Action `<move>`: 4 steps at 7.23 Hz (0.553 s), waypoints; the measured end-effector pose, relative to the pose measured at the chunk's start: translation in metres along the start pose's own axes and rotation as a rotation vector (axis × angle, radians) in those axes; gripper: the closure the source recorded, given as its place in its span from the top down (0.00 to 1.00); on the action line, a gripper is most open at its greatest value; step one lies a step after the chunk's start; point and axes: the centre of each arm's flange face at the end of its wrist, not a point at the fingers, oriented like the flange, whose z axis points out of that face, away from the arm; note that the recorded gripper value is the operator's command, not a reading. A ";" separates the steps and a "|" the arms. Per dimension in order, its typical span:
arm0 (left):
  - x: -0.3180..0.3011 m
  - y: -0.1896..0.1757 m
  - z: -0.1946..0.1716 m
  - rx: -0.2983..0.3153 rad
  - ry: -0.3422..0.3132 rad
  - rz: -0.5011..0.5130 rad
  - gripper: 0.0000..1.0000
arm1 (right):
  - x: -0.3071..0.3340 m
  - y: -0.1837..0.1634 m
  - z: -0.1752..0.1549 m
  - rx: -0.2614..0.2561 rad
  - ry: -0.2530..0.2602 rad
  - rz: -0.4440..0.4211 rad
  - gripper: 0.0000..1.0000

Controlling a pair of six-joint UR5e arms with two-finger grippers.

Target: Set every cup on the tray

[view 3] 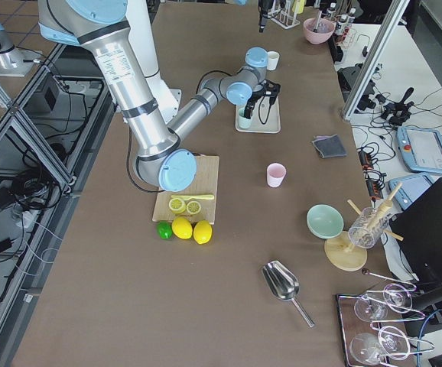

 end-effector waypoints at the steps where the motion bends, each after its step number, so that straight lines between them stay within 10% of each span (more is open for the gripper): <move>1: -0.008 -0.012 0.011 -0.001 -0.011 0.021 0.98 | 0.017 -0.018 -0.015 0.003 -0.003 -0.014 1.00; 4: -0.015 -0.049 0.040 0.039 -0.028 0.073 0.98 | 0.062 -0.042 -0.033 0.019 0.017 -0.085 1.00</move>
